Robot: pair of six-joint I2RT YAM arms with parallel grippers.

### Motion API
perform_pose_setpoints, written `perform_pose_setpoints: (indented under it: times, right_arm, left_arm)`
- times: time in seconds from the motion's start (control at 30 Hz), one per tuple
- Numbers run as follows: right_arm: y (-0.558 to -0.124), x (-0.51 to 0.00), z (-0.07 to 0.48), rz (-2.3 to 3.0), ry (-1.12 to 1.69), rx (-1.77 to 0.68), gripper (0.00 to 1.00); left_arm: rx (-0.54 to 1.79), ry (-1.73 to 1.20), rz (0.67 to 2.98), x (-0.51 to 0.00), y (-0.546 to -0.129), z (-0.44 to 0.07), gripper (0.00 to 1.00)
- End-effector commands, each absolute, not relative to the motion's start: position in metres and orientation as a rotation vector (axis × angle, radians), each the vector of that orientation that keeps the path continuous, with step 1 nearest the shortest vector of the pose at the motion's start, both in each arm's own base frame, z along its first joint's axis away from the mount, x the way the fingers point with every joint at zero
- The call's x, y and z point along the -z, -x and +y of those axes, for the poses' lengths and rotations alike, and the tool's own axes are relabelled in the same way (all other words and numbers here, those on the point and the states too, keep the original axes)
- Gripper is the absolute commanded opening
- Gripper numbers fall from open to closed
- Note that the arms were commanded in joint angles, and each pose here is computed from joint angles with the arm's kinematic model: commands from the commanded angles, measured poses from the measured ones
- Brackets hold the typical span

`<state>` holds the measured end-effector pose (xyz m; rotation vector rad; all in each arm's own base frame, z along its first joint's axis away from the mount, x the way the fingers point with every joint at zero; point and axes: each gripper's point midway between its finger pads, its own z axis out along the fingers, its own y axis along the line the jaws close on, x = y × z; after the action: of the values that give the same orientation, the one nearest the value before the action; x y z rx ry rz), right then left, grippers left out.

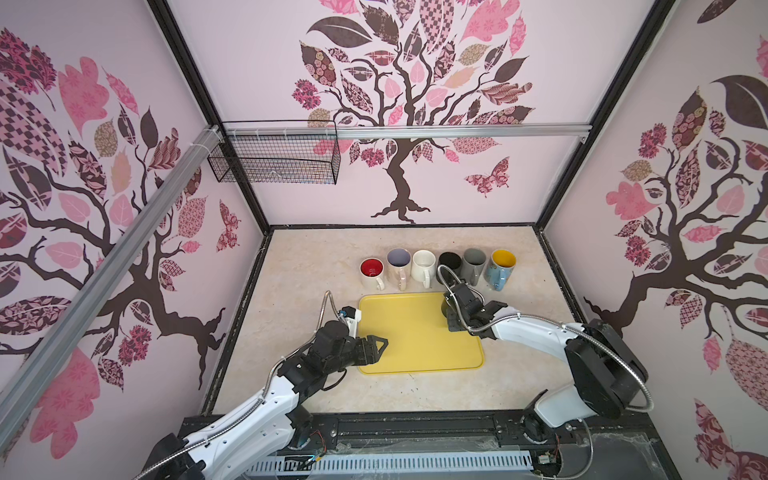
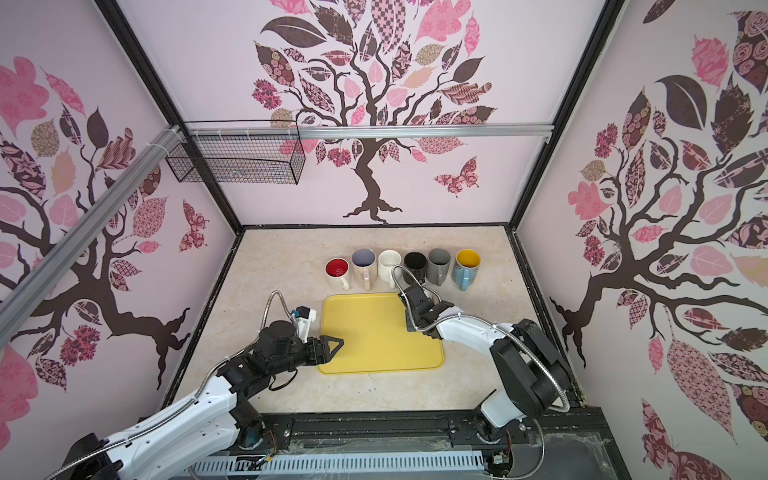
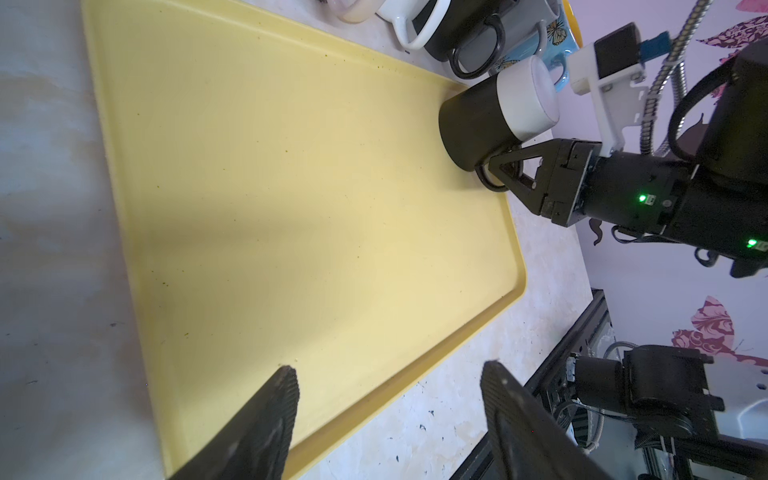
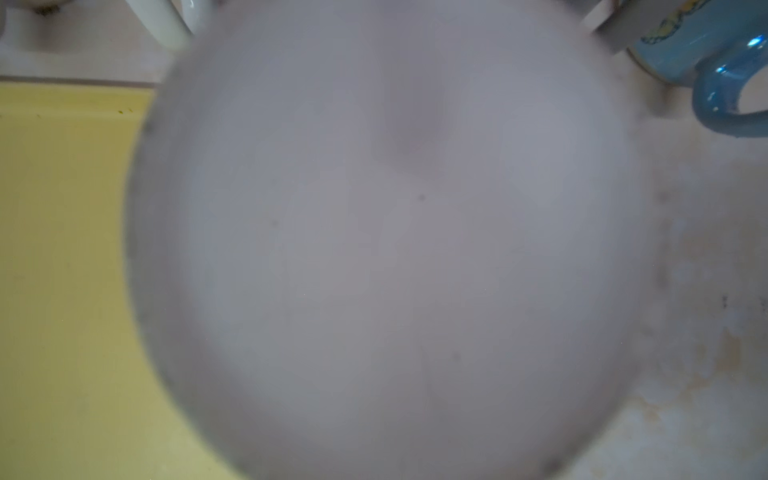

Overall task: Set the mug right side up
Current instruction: 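Move the right gripper over the upside-down black mug and lower onto it, then close the right gripper on the black mug and lift it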

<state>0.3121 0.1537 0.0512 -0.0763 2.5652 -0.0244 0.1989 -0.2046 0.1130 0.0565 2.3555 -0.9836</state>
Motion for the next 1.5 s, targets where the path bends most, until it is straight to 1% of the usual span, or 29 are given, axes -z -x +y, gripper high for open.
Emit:
perform_pose_setpoints:
  times: [0.0, 0.03, 0.1, 0.13, 0.17, 0.23, 0.33, 0.43, 0.73, 0.8, 0.83, 0.93, 0.97, 1.1, 1.2, 1.47]
  right_arm:
    - [-0.321, -0.057, 0.157, 2.542, 0.066, 0.017, 0.24]
    - [-0.321, -0.058, 0.158, 2.537, 0.064, 0.011, 0.23]
    - [-0.322, -0.060, 0.159, 2.531, 0.064, 0.000, 0.16]
    - [-0.322, -0.060, 0.159, 2.529, 0.061, 0.000, 0.16]
    - [-0.322, -0.061, 0.158, 2.525, 0.056, 0.000, 0.17]
    - [-0.323, -0.063, 0.158, 2.521, 0.056, 0.000, 0.26]
    - [-0.324, -0.067, 0.159, 2.512, 0.055, -0.007, 0.33]
    - [-0.325, -0.071, 0.161, 2.503, 0.061, -0.021, 0.34]
    - [-0.326, -0.073, 0.161, 2.492, 0.069, -0.024, 0.28]
    - [-0.326, -0.073, 0.161, 2.492, 0.069, -0.024, 0.19]
    - [-0.326, -0.073, 0.161, 2.491, 0.070, -0.021, 0.17]
    - [-0.326, -0.074, 0.162, 2.490, 0.086, -0.025, 0.02]
    - [-0.325, -0.074, 0.161, 2.490, 0.090, -0.022, 0.00]
    - [-0.321, -0.078, 0.161, 2.503, 0.099, -0.028, 0.00]
    - [-0.315, -0.087, 0.166, 2.506, 0.112, -0.085, 0.00]
    - [-0.290, -0.148, 0.188, 2.390, 0.122, -0.423, 0.00]
  left_arm:
    - [1.005, -0.079, 2.290, -0.131, -0.205, -0.209, 0.73]
    - [1.005, -0.078, 2.290, -0.130, -0.204, -0.209, 0.73]
    - [1.004, -0.074, 2.288, -0.130, -0.204, -0.208, 0.73]
    - [1.003, -0.074, 2.289, -0.129, -0.204, -0.208, 0.73]
    - [1.002, -0.074, 2.289, -0.129, -0.204, -0.208, 0.73]
    - [1.003, -0.076, 2.291, -0.129, -0.204, -0.208, 0.73]
    - [1.002, -0.077, 2.292, -0.128, -0.204, -0.208, 0.73]
    - [1.002, -0.079, 2.291, -0.128, -0.204, -0.208, 0.73]
    - [1.003, -0.079, 2.294, -0.127, -0.204, -0.209, 0.73]
    - [1.003, -0.080, 2.294, -0.127, -0.204, -0.209, 0.73]
    - [1.001, -0.076, 2.294, -0.127, -0.205, -0.209, 0.73]
    - [0.999, -0.075, 2.298, -0.126, -0.205, -0.209, 0.73]
    - [0.998, -0.075, 2.297, -0.126, -0.205, -0.209, 0.73]
    - [0.998, -0.067, 2.301, -0.124, -0.206, -0.209, 0.73]
    - [1.000, -0.060, 2.293, -0.127, -0.206, -0.209, 0.73]
    - [0.994, -0.053, 2.221, -0.149, -0.209, -0.204, 0.75]
